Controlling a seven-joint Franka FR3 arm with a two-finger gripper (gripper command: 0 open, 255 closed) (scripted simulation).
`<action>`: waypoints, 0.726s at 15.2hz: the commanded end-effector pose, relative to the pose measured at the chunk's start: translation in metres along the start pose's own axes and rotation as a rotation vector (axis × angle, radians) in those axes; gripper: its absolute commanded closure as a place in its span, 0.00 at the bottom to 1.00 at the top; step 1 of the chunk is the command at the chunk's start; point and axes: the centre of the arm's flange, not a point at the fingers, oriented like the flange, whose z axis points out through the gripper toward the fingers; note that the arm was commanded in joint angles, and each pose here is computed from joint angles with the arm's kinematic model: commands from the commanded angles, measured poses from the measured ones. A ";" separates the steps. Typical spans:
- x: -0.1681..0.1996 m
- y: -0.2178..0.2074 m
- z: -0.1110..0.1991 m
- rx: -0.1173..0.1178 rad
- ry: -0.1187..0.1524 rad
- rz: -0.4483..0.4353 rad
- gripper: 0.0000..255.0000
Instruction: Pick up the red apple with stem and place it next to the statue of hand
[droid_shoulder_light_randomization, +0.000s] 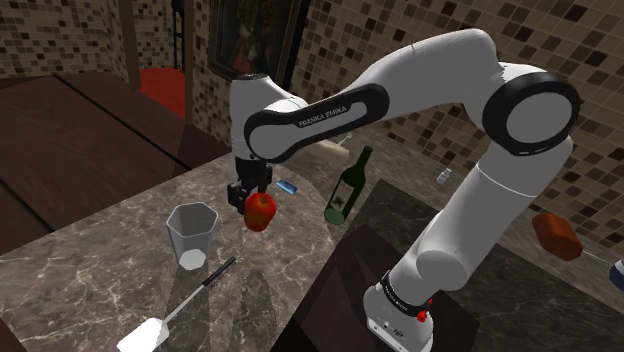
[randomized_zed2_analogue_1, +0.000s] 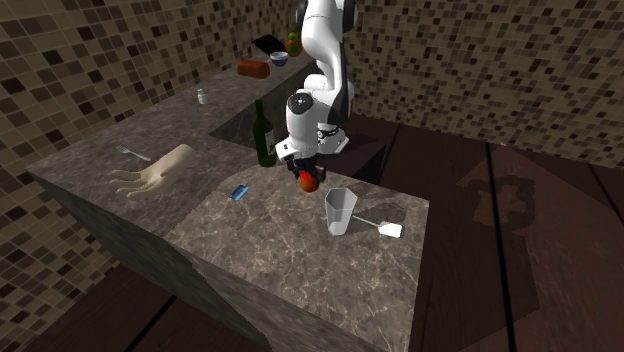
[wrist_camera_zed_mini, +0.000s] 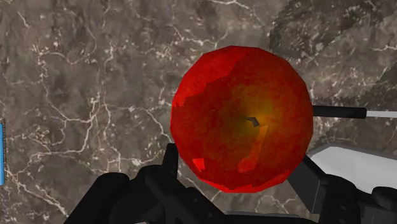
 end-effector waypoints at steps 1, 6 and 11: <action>-0.001 0.000 -0.009 0.000 0.000 0.000 1.00; -0.006 0.001 -0.035 0.000 0.000 0.000 1.00; -0.010 0.002 -0.061 0.000 0.000 0.000 1.00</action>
